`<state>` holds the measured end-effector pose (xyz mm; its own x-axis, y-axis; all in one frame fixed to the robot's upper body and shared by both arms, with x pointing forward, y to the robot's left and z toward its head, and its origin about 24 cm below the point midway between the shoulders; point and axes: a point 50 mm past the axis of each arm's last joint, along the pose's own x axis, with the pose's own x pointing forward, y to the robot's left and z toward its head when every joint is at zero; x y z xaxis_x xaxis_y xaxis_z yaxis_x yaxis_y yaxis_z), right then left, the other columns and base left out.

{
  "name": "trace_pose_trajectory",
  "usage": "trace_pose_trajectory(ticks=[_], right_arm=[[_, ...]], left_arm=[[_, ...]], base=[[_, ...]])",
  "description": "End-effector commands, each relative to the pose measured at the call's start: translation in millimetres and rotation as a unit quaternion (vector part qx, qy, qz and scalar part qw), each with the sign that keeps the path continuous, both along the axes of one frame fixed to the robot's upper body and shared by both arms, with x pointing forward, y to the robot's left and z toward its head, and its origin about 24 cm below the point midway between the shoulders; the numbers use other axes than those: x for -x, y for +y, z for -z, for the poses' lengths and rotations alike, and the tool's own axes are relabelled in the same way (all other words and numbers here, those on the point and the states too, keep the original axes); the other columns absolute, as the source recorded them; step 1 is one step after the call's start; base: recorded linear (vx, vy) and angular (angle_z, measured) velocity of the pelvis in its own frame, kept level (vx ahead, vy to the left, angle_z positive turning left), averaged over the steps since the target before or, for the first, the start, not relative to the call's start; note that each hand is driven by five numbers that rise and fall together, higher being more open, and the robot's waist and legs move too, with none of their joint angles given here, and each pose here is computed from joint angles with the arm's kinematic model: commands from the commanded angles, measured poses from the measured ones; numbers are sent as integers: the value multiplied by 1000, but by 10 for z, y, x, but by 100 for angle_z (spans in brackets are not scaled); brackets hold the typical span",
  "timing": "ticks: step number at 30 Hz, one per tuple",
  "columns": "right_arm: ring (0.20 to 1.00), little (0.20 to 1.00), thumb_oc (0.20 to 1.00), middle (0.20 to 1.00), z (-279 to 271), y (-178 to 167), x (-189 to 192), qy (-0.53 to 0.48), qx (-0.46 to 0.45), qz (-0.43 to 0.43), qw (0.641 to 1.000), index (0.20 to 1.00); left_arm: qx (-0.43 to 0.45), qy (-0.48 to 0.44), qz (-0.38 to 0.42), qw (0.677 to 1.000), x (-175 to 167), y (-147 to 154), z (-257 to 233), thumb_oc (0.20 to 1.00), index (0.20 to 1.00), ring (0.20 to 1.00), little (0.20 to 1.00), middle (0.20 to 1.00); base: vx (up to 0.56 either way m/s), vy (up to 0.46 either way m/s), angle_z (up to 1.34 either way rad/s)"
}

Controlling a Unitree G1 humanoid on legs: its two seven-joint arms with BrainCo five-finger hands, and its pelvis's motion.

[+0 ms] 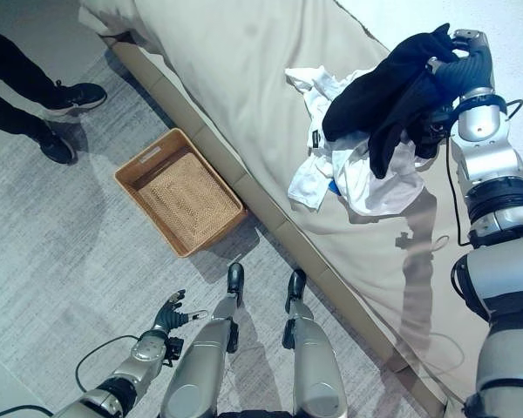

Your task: Pick up clothes into the bucket

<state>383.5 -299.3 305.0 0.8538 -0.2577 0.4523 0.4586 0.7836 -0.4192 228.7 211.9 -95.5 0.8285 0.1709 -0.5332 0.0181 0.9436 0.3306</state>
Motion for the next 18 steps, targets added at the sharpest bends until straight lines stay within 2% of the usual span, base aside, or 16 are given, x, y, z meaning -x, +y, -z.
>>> trace_pose_trajectory(ticks=[1, 6, 10, 14, 16, 17, 18], right_arm=[[200, 200, 200, 200, -214, 78, 22, -63, -15, -5, 998, 200], [200, 200, 200, 200, -496, 234, 160, -164, -19, -20, 986, 200], [200, 200, 200, 200, -668, 352, 360, -228, 25, -40, 973, 200], [200, 200, 200, 200, -737, 377, 489, -244, 78, -37, 966, 200], [200, 200, 200, 200, -715, 447, 522, -235, 117, -48, 964, 200], [200, 200, 200, 200, -714, 447, 523, -235, 116, -48, 964, 200], [200, 200, 200, 200, -704, 507, 534, -234, 127, -60, 962, 200]], left_arm=[[-6, 23, -3, 1000, 109, -15, 94, 1000, 1000, 1000, 1000, 1000], [-1, -13, -15, 1000, 5, -9, -8, 1000, 1000, 1000, 1000, 1000], [11, -128, 28, 991, -282, -84, -416, 1000, 1000, 1000, 1000, 1000], [22, -281, 68, 957, -545, -54, -1127, 1000, 1000, 1000, 1000, 1000], [3, -380, 91, 921, -656, 46, -1704, 1000, 1000, 1000, 1000, 1000], [2, -380, 90, 921, -654, 49, -1707, 1000, 1000, 1000, 1000, 1000], [-15, -428, 101, 898, -728, 87, -2021, 1000, 1000, 1000, 1000, 1000]], base=[[0, 0, 0], [16, -11, -1], [49, -19, 0], [50, -5, 2], [98, 11, -10], [102, -3, -20], [87, -10, -19]])
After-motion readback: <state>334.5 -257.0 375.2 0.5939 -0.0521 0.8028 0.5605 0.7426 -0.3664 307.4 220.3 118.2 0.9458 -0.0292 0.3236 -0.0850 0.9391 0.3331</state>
